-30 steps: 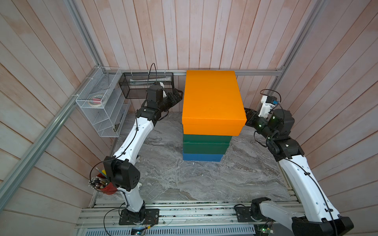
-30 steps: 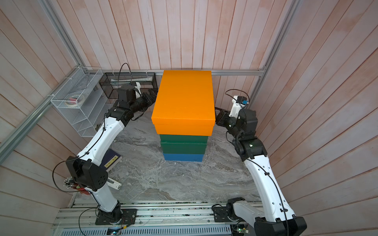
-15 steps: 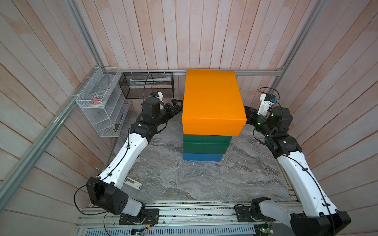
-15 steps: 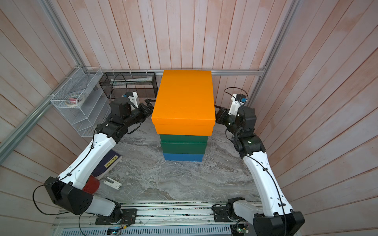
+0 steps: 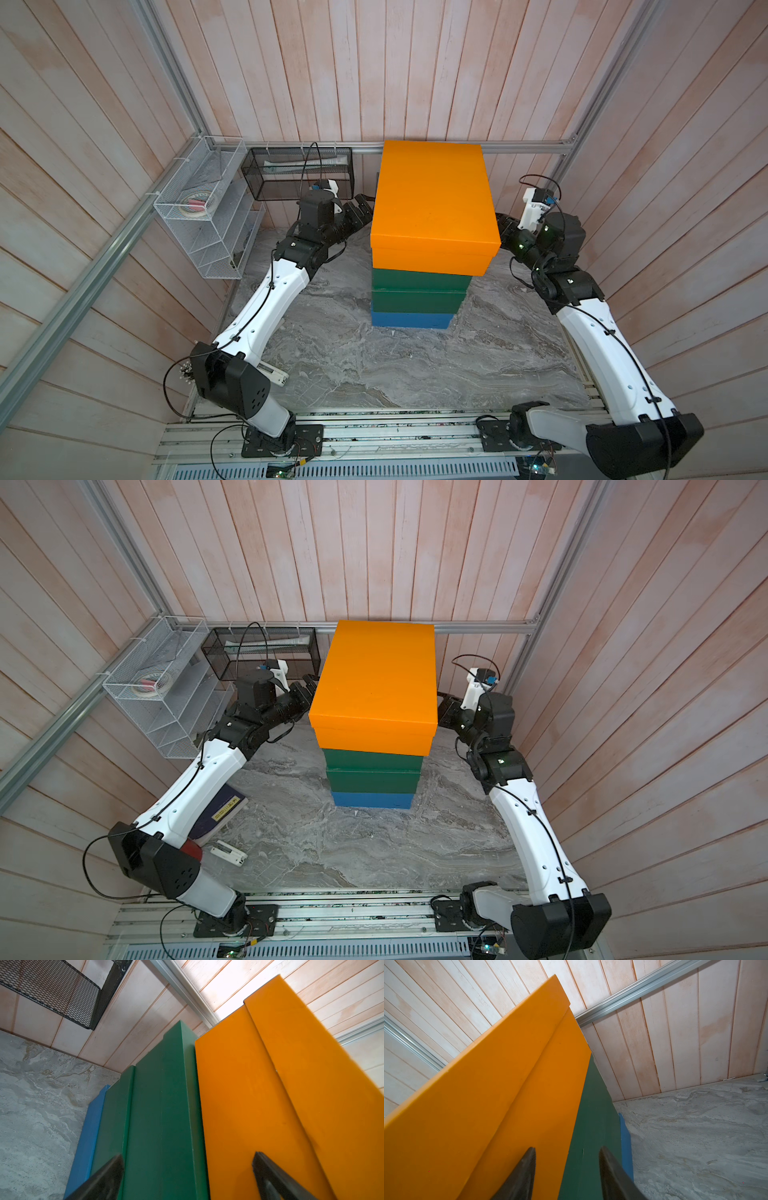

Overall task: Stack the shoeboxes
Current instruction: Adjust the shoebox.

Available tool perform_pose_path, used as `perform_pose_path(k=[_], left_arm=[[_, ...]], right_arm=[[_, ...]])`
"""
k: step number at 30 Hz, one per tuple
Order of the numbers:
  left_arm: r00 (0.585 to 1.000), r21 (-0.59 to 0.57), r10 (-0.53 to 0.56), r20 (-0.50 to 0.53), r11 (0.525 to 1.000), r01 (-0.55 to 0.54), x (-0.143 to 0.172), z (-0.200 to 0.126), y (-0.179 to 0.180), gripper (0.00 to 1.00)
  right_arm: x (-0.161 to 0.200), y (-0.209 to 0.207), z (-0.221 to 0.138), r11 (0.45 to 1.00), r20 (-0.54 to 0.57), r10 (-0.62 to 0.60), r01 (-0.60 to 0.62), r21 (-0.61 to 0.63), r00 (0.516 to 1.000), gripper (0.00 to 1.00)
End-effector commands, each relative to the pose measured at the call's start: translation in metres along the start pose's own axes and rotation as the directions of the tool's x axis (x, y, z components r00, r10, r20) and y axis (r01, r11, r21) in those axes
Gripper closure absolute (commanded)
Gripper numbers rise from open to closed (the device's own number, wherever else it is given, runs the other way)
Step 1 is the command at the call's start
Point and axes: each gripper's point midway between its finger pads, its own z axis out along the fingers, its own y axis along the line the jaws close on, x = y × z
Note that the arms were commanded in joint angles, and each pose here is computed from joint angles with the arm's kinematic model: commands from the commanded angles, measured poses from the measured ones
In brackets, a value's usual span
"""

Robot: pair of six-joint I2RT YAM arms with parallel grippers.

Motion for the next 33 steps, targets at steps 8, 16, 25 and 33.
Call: perform_pose_path(k=[8, 16, 25, 33], left_arm=[[1.000, 0.028, 0.025, 0.008, 0.999, -0.025, -0.013, 0.019, -0.008, 0.00], [0.999, 0.026, 0.022, 0.024, 0.999, -0.022, -0.018, 0.019, -0.006, 0.00], [0.999, 0.012, 0.014, 0.031, 1.000, -0.014, -0.020, 0.016, 0.000, 0.00], [0.999, 0.008, 0.011, 0.040, 1.000, -0.011, -0.022, 0.016, 0.002, 0.00]], right_arm=[[-0.017, 0.014, 0.016, 0.998, 0.036, -0.011, 0.013, -0.059, 0.999, 0.49], [-0.023, 0.014, 0.032, 0.997, 0.039, -0.012, 0.015, -0.071, 0.999, 0.49], [-0.019, 0.013, 0.042, 0.997, 0.025, -0.007, 0.009, -0.078, 1.000, 0.49], [-0.020, 0.002, 0.057, 0.997, 0.015, -0.010, 0.011, -0.071, 1.000, 0.49]])
